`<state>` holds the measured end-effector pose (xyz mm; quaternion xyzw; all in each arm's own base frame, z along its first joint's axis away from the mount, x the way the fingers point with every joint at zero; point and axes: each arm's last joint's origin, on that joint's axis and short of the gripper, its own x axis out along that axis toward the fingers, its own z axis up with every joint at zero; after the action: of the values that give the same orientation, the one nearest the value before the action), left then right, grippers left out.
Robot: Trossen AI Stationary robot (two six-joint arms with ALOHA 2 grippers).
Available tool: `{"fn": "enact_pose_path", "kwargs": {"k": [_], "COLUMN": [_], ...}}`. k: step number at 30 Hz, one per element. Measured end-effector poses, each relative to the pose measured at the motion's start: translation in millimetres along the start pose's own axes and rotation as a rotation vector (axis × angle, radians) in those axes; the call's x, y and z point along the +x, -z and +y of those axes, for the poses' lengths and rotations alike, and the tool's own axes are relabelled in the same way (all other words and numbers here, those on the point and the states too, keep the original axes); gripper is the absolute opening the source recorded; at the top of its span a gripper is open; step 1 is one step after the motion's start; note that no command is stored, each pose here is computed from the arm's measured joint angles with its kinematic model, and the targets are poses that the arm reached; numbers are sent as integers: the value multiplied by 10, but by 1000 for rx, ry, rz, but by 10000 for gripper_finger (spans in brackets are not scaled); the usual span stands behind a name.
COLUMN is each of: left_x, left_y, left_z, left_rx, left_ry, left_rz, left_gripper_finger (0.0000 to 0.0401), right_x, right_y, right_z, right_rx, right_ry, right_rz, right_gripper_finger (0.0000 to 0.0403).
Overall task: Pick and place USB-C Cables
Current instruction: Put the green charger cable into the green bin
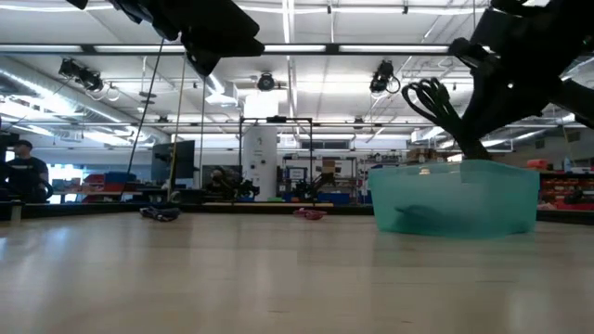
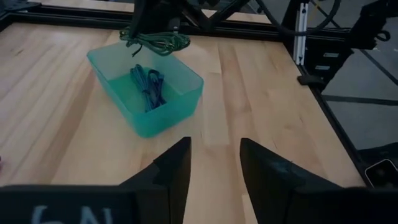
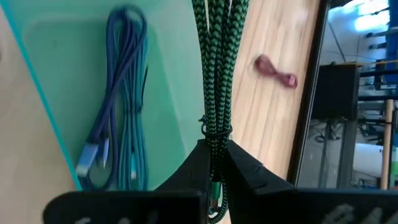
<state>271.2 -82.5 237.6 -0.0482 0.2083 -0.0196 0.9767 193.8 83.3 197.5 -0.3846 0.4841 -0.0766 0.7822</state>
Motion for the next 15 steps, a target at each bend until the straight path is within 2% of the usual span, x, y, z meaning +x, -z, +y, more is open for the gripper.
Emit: {"fn": "enact_pose_path", "kwargs": {"k": [8, 15], "left_x": [0, 0], "left_y": [-1, 0], "left_z": [0, 0], "left_rx": [0, -8], "left_ry": [0, 0], "left_rz": [-1, 0], "left_gripper_finger": [144, 144], "right_x": [30, 53], "right_y": [17, 20], "right_z": [-14, -32], "right_rx": [1, 149], "right_ry": [-11, -24], "right_rz": [25, 33], "right_gripper_finger": [37, 66]}}
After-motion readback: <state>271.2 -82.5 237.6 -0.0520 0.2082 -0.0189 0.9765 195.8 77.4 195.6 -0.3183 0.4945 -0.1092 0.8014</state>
